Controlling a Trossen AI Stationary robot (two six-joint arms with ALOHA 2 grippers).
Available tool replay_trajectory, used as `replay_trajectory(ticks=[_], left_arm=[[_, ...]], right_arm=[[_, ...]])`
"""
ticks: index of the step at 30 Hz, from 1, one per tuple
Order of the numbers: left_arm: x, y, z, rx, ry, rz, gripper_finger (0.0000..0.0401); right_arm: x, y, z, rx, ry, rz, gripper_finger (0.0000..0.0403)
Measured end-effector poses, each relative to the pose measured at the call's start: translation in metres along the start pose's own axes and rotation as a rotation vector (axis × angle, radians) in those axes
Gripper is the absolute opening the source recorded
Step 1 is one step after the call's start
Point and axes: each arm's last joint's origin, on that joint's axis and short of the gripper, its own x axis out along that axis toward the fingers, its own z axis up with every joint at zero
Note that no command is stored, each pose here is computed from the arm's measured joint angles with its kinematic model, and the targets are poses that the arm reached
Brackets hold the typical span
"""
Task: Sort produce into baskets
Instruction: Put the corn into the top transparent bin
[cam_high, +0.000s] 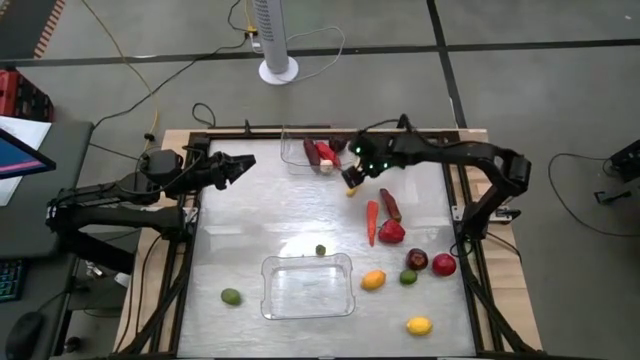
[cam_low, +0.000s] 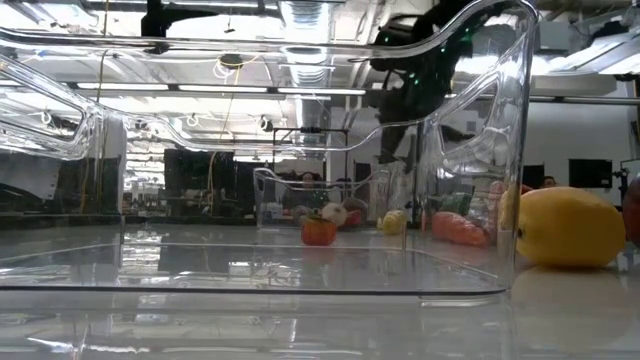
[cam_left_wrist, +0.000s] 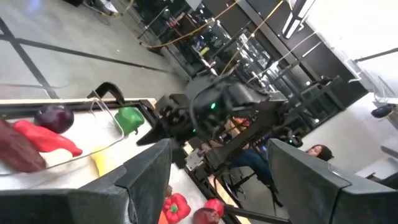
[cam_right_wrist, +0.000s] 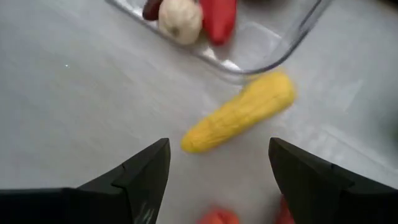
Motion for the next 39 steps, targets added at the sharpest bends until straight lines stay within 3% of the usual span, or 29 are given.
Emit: replay_trajectory(ticks=[8, 14, 22, 27, 34, 39], left_arm=[[0.000, 0.000, 0.000, -0.009, 0.016, -0.014, 0.0251], [0.000, 0.000, 0.000, -0.010, 0.015, -0.014, 0.0251], [0.000, 0.000, -0.001, -0.005, 0.019, -0.011, 0.0251], [0.000, 0.000, -0.002, -0.010, 0.041, -0.015, 0.0251], [0.000, 0.001, -0.002, -0.011, 0.048, -0.013, 0.0251], [0.000, 0.001, -0.002, -0.024, 0.049, -0.013, 0.0251]], right_arm=[[0.030, -0.006, -0.021, 0.056, -0.067, -0.032, 0.0321], [0.043, -0.017, -0.020, 0.154, -0.109, -0.060, 0.0356], [0.073, -0.015, -0.022, 0.152, -0.084, -0.067, 0.0362], [0.083, -0.014, -0.030, 0.135, -0.034, -0.090, 0.0328], [0.081, -0.012, -0.030, 0.127, -0.035, -0.089, 0.0247], [0.079, -0.006, -0.035, 0.064, 0.042, -0.042, 0.0183]])
